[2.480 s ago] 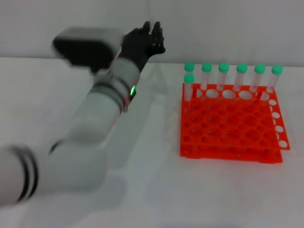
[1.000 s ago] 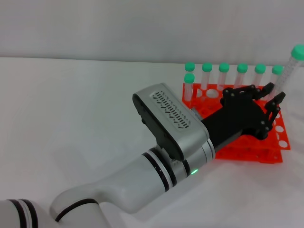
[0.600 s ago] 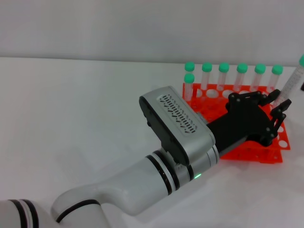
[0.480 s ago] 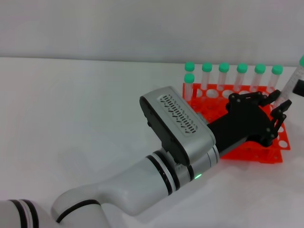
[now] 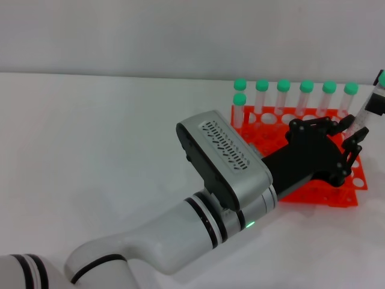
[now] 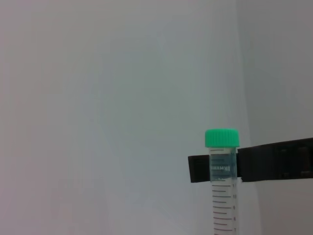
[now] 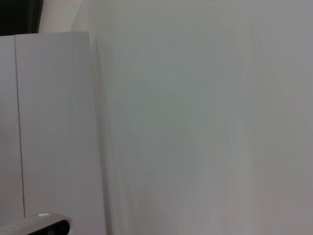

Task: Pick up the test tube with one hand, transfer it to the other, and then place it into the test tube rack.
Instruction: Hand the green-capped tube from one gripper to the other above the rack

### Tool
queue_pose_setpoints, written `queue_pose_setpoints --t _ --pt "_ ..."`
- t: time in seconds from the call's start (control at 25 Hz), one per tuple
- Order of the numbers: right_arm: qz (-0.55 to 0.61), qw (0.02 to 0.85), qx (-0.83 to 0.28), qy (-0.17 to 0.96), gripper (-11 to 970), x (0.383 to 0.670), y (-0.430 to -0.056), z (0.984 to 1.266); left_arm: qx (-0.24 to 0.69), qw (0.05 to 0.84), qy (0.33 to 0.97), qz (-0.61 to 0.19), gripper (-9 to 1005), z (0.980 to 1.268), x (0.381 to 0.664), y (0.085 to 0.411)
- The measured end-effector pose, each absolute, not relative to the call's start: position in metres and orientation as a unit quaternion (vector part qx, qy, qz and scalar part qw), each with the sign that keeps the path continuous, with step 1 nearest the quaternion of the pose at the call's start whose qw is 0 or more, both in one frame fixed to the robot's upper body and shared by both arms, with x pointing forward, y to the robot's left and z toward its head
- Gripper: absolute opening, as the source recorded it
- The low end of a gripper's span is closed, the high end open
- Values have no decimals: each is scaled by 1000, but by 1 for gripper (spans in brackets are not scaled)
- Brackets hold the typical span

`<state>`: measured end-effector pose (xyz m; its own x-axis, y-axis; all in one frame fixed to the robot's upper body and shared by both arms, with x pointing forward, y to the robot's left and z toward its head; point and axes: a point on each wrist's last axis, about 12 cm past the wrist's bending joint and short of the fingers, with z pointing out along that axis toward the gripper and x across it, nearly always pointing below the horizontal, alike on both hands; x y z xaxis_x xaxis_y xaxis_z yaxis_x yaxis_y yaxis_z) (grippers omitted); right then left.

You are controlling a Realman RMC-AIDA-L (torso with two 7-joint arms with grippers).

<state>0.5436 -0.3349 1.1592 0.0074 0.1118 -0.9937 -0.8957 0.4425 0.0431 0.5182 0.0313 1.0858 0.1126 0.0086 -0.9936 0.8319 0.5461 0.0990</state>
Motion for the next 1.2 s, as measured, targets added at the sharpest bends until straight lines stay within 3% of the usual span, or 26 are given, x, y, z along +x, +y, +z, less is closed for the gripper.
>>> queue_pose_setpoints --t 0.4,0.48,0.68,1.2 --pt "401 626 -339 577 518 543 -336 1159 364 654 584 -315 227 1085 516 31" --pt "401 626 -339 577 284 543 -336 1158 364 654 584 -315 228 1085 516 31" --pt "402 626 -339 576 205 543 -335 1158 366 654 583 -316 230 1085 516 31" --pt "404 626 -337 575 208 543 -333 1157 381 653 577 -308 235 1083 516 33"
